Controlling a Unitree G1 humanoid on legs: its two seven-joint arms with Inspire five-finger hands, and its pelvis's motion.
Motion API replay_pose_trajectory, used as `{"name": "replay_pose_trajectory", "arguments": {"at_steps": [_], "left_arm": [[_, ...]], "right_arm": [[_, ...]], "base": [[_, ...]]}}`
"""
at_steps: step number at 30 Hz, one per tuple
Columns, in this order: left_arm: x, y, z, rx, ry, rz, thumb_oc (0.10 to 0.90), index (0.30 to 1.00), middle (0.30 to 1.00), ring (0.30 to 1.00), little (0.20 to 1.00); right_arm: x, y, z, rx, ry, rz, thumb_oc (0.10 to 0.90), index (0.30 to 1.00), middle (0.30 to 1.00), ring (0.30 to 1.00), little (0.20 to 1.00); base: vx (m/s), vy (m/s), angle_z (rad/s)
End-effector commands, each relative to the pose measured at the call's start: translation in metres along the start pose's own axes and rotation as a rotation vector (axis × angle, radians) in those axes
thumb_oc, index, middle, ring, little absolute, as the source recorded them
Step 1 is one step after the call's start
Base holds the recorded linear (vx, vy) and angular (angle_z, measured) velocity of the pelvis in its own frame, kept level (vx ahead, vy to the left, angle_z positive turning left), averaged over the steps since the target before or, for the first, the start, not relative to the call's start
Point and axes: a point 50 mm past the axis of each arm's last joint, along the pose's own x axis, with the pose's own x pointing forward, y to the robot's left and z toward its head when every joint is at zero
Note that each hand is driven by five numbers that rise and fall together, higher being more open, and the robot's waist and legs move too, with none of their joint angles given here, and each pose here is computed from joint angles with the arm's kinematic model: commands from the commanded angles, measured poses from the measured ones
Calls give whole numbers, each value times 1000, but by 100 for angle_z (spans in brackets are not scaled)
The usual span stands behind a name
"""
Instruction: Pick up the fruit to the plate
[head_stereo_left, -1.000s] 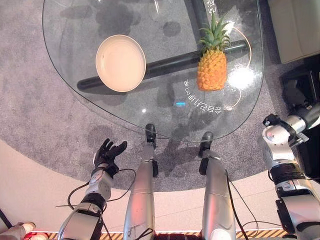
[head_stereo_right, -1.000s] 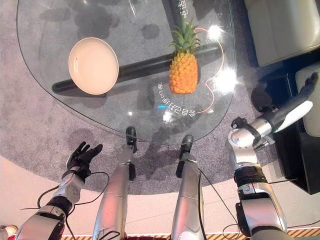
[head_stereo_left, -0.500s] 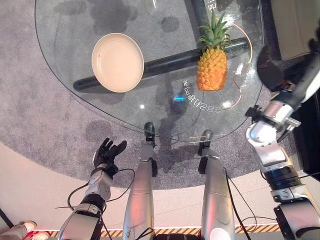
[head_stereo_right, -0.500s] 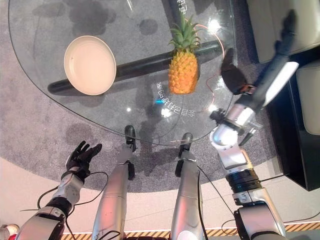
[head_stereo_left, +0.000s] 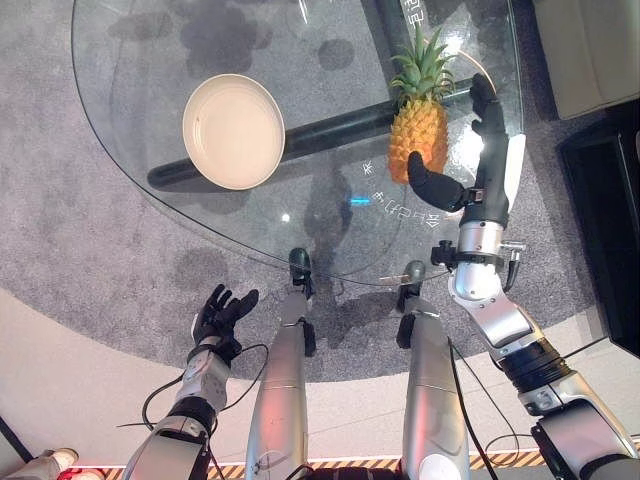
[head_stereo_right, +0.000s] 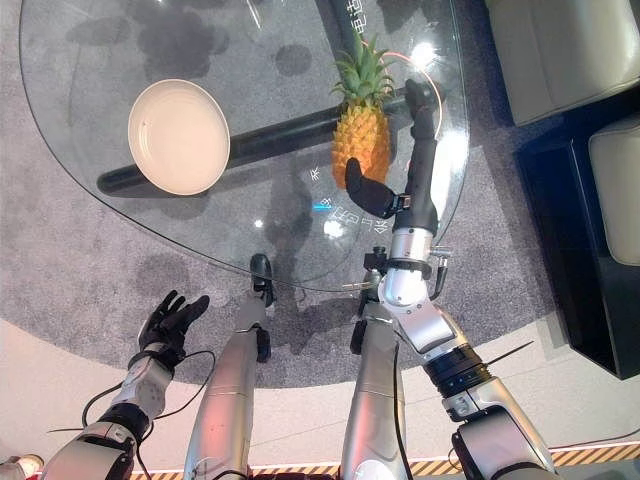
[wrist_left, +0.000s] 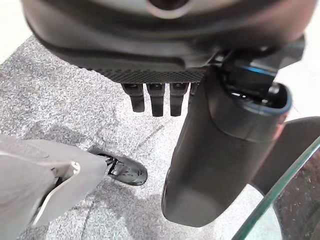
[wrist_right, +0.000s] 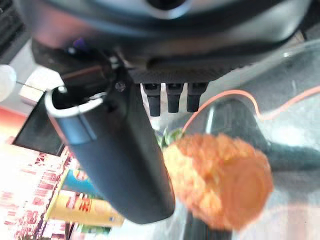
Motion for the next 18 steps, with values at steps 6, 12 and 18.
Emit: {"name": "replay_pose_trajectory", "arguments": {"at_steps": [6, 12, 18], "left_arm": [[-11, 26, -20, 15, 34, 89, 800, 900, 900, 900, 900], [-12, 24, -23, 12, 47, 85, 800, 900, 900, 900, 900], [-12, 21, -26, 17, 59, 80, 800, 900, 900, 900, 900]], "right_arm": [[3, 5, 42, 125, -134, 31, 800, 900, 900, 900, 900], [2, 8, 30, 133, -36, -10, 800, 900, 900, 900, 900], [-1, 9, 11, 168, 76, -123, 800, 900, 900, 900, 900]], "base": [[0, 0, 0], [0, 0, 0], [0, 0, 0]]}}
